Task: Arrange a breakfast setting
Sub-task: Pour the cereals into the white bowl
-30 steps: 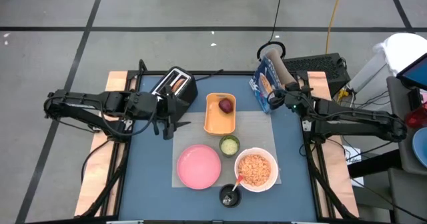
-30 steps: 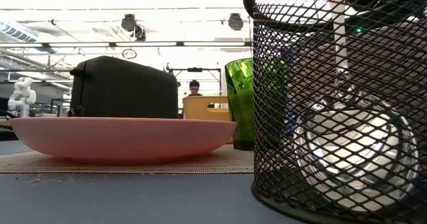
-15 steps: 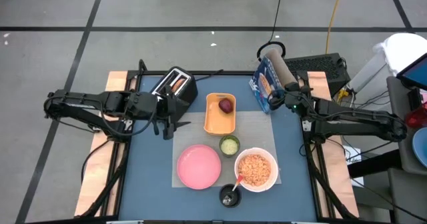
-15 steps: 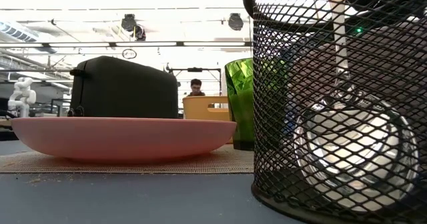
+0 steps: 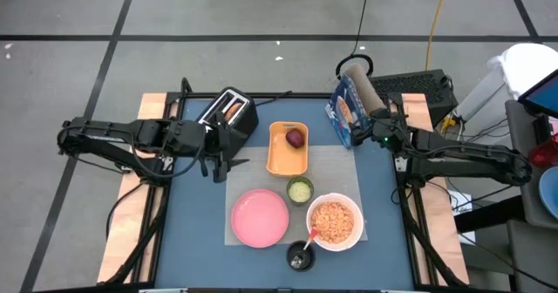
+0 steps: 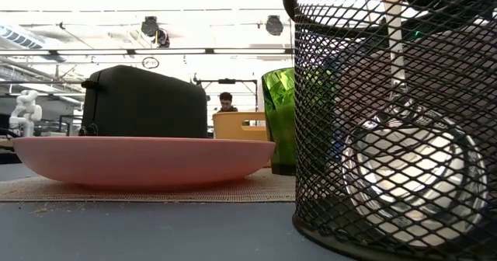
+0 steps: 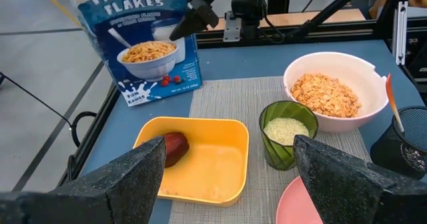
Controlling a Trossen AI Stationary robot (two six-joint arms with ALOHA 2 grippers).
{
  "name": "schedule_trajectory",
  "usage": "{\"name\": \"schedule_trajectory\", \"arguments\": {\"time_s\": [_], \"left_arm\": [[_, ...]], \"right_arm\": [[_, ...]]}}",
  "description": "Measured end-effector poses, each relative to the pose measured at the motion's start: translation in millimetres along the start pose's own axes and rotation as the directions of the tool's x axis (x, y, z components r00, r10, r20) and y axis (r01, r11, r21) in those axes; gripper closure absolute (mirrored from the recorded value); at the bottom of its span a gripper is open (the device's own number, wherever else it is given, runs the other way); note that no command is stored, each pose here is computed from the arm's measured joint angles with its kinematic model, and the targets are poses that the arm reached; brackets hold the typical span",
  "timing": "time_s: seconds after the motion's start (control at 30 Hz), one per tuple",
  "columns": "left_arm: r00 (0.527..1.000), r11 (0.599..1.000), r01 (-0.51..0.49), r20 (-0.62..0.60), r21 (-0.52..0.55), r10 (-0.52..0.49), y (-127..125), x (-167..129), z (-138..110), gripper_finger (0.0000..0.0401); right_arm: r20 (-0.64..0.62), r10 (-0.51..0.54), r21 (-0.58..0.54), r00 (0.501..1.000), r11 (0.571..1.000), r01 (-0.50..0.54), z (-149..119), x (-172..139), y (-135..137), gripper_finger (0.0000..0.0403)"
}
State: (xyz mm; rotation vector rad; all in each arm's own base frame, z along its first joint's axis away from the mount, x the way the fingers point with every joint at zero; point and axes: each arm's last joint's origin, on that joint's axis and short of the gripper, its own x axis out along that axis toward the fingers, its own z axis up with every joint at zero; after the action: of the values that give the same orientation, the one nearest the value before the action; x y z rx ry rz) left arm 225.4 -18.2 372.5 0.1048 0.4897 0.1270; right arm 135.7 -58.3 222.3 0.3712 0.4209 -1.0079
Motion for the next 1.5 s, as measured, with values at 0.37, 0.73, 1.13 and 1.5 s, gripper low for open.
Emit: {"name": "schedule_trajectory", "arguments": {"time_s": [0.37,0.73,1.13,1.5], "left_arm": [[1.0,1.0,0.0,0.0,0.0,0.0,0.0,0.0,0.0,0.0073],[1.0,1.0,0.0,0.0,-0.02,0.0,0.0,0.0,0.0,0.0073],[1.0,1.0,0.0,0.0,-0.027,0.0,0.0,0.0,0.0,0.0073],[1.0,0.998,0.0,-0.001,-0.057,0.0,0.0,0.0,-0.1,0.0073]], "right_arm": [[0.053,0.058,-0.05,0.997,0.997,-0.055,6.5,0.0,4.6,0.0004],[0.094,0.078,-0.032,0.993,0.997,-0.075,10.5,-6.5,1.9,0.0004],[0.191,0.141,0.012,0.971,0.989,-0.146,20.0,-21.0,-3.3,0.0005],[0.272,0.229,-0.064,0.935,0.974,-0.219,29.7,-26.8,-0.1,0.0005]]}}
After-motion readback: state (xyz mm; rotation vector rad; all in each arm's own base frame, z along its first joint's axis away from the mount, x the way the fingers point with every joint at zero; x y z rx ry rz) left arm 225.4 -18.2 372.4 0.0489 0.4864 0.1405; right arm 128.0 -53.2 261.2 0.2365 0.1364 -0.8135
